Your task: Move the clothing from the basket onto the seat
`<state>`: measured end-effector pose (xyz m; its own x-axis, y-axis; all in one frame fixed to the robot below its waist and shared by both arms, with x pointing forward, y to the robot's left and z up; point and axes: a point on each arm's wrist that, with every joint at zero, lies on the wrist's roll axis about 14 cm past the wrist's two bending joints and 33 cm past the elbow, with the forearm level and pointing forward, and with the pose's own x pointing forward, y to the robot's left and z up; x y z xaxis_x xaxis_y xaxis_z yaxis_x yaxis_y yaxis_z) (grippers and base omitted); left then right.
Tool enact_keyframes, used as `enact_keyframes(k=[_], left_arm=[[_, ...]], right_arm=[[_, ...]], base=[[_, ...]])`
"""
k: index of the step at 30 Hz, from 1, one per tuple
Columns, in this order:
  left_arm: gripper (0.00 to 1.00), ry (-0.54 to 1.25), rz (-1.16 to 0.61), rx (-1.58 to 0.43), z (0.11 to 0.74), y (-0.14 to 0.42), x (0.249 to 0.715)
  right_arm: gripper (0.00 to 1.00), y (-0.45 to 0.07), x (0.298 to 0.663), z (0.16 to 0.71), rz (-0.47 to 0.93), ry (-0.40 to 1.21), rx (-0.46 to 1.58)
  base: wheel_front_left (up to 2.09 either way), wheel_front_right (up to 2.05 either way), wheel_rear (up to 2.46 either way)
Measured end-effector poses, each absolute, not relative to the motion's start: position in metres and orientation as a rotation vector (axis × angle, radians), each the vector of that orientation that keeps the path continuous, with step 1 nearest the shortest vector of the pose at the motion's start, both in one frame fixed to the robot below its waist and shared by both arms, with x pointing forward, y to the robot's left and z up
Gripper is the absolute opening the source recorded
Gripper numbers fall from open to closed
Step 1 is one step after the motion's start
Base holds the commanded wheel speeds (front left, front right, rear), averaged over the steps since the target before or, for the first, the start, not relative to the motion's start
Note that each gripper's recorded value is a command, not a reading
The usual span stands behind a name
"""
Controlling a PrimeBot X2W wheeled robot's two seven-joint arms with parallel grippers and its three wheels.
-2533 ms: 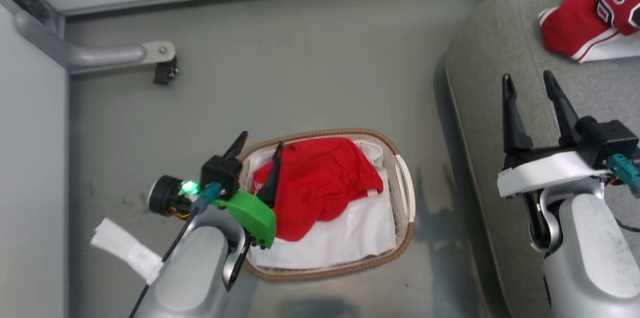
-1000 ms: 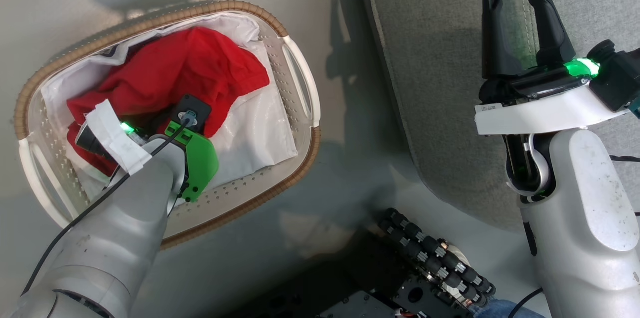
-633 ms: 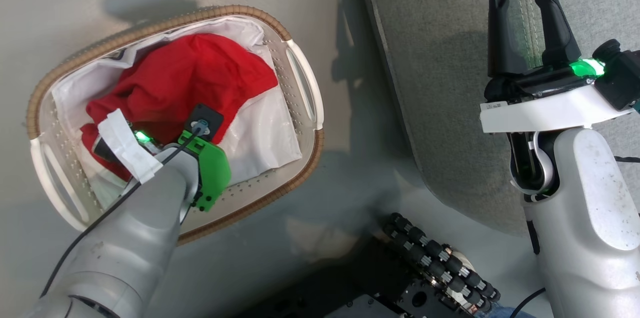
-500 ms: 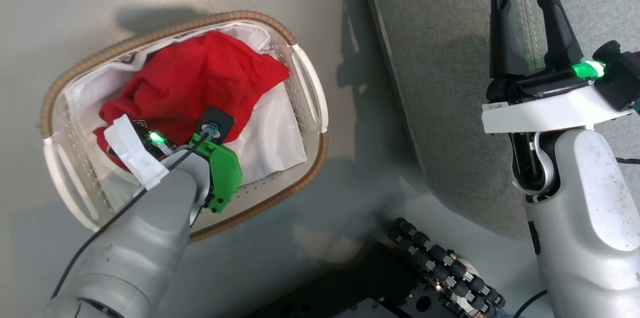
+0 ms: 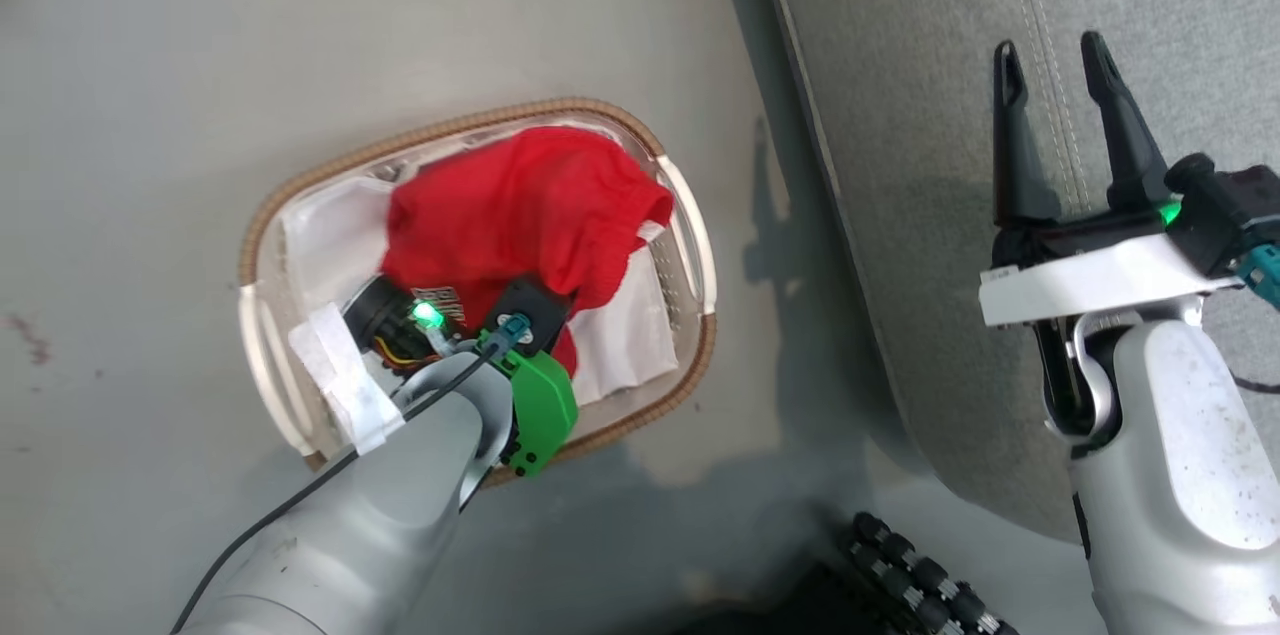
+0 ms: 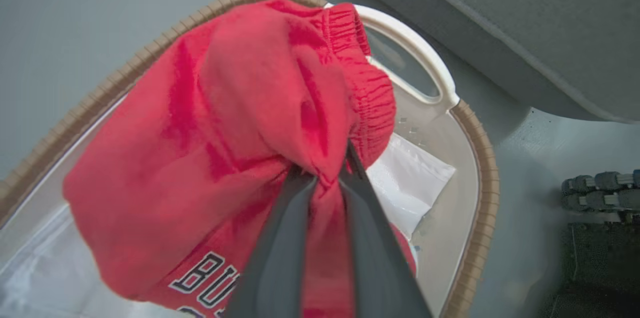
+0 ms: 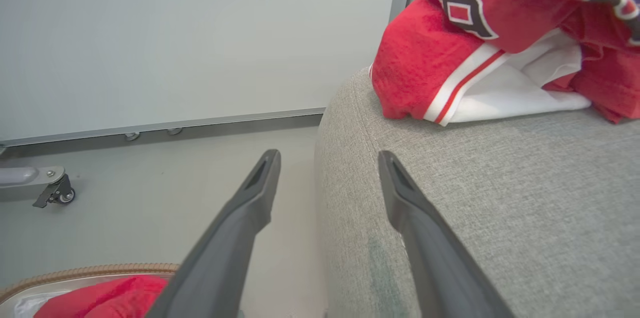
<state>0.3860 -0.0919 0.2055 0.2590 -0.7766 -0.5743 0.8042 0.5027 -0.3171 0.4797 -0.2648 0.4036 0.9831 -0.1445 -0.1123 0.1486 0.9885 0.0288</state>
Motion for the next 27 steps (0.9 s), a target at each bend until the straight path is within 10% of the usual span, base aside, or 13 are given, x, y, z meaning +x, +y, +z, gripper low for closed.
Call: enact_keyframes(k=[27], left_arm=[[0.0,-0.044,-1.014,0.547,0.489,-0.042,0.469]], right_arm=[[1.0,-0.199,0.42,0.496,0.015,-0.054,0.069]], base=[[0.0,0.0,0.0]])
